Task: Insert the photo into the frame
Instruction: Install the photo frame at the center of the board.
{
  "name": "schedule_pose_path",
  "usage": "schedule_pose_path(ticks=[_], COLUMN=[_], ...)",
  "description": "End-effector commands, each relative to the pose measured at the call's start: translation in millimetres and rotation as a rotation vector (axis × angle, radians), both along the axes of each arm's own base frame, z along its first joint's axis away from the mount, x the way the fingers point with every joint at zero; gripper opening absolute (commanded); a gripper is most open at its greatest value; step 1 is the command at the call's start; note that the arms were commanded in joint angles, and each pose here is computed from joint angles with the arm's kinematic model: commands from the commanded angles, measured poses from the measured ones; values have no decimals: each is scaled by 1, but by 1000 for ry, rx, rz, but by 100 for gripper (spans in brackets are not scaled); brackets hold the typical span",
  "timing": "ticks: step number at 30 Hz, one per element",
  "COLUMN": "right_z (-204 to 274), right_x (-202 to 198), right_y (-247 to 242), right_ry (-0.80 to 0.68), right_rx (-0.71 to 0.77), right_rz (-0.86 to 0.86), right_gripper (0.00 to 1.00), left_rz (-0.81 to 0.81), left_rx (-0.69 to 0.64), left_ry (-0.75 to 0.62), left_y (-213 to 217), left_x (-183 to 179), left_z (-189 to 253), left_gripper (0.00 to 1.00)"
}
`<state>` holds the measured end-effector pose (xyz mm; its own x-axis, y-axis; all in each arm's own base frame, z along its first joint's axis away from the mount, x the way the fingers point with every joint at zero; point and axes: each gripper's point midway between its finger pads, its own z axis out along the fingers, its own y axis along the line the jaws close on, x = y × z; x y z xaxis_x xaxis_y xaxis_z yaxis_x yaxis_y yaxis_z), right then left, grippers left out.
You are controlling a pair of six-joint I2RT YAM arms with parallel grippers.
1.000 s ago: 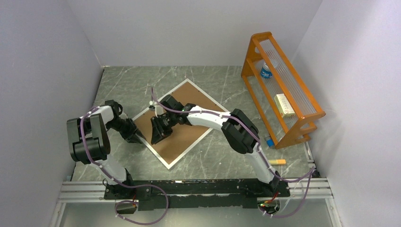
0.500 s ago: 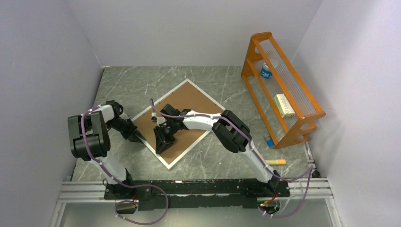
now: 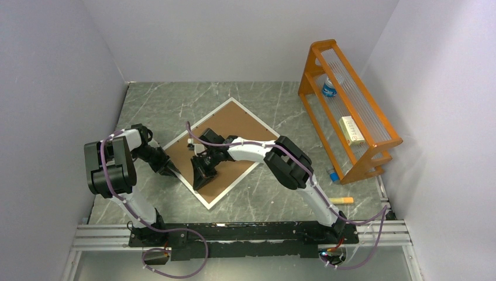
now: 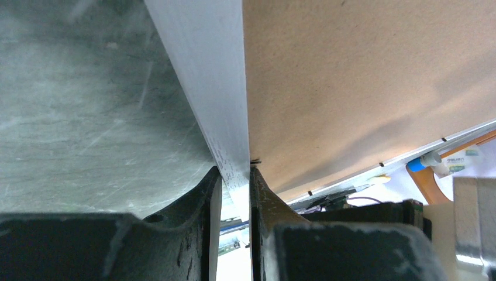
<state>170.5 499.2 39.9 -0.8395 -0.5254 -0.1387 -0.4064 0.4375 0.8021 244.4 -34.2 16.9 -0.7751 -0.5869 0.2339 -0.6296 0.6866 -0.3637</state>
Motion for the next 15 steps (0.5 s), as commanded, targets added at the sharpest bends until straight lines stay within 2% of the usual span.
schedule_pose_path(ticks=[1, 4, 15], right_z=[52, 47, 7], right_x=[2, 0, 1], right_y=[16, 17, 15], right_ry=[-55, -36, -21], right_rx=[156, 150, 52], right_rz=[38, 43, 21], right_gripper=[8, 4, 4], left_rz=[-35, -35, -41], left_rx=[34, 35, 31], left_ry=[33, 34, 39], left_y=[1, 1, 1], left_x=[-7, -7, -7], left_z=[-12, -12, -13], left_gripper=[21, 21, 22])
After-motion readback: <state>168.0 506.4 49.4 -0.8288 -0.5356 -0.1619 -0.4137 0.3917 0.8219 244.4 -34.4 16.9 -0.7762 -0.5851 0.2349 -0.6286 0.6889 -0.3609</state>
